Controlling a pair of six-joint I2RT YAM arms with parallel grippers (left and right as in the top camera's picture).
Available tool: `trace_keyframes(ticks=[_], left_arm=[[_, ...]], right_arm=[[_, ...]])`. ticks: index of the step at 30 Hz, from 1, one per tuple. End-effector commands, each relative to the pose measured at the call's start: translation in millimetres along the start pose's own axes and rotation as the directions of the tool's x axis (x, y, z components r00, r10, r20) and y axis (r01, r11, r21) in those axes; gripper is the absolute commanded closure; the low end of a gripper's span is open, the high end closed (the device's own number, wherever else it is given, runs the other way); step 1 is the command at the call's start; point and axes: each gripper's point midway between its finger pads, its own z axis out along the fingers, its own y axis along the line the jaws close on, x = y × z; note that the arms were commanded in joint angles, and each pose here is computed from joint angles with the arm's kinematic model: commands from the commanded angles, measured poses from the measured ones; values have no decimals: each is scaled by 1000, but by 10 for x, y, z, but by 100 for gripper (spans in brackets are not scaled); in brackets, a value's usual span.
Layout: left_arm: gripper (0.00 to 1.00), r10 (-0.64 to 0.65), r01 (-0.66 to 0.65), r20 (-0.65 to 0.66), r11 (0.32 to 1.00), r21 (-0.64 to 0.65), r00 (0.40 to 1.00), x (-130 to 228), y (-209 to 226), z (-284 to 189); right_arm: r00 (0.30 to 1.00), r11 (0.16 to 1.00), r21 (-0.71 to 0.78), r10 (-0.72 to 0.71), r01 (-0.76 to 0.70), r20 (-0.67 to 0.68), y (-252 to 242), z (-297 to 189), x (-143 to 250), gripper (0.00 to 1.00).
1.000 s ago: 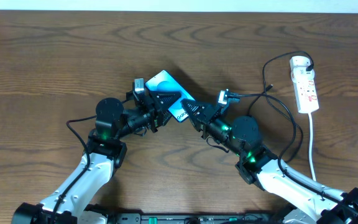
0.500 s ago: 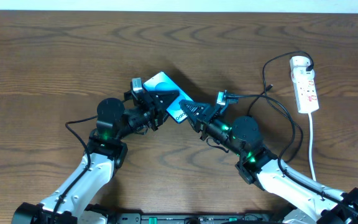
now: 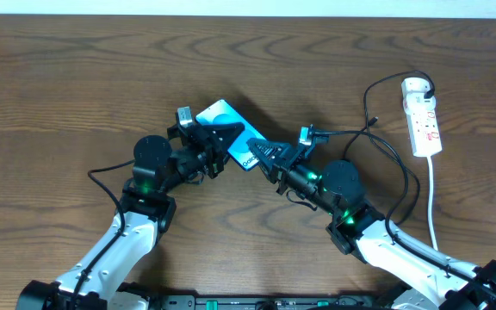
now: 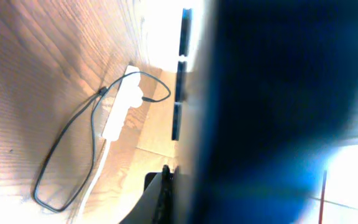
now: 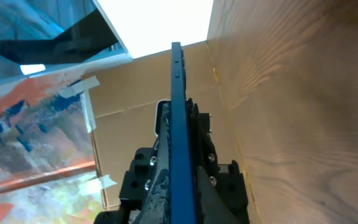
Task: Plug charger to phone and switch on socket
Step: 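Regrasp the phone's left end with the left gripper, then release the right gripper and lower the phone flat with the left gripper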
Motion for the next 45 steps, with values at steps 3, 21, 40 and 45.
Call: trace_keyframes(ticks=[3, 21, 40, 45], left_arm=[[92, 30, -30, 11, 997, 70, 999, -26, -288, -24], [92, 52, -27, 78, 957, -290, 996, -183, 649, -136], [93, 85, -59, 119, 976, -208, 989, -407, 397, 102], [93, 71, -71, -3, 981, -181, 997, -443, 181, 438]], right_arm=[[997, 998, 53, 19, -15, -81, -153, -6, 148, 94], [720, 691, 293, -694, 660, 15, -531, -134, -481, 8], [647, 422, 798, -761, 430, 53, 5, -1085, -1407, 1], [640, 380, 833, -767, 403, 39, 462, -1274, -1381, 1]])
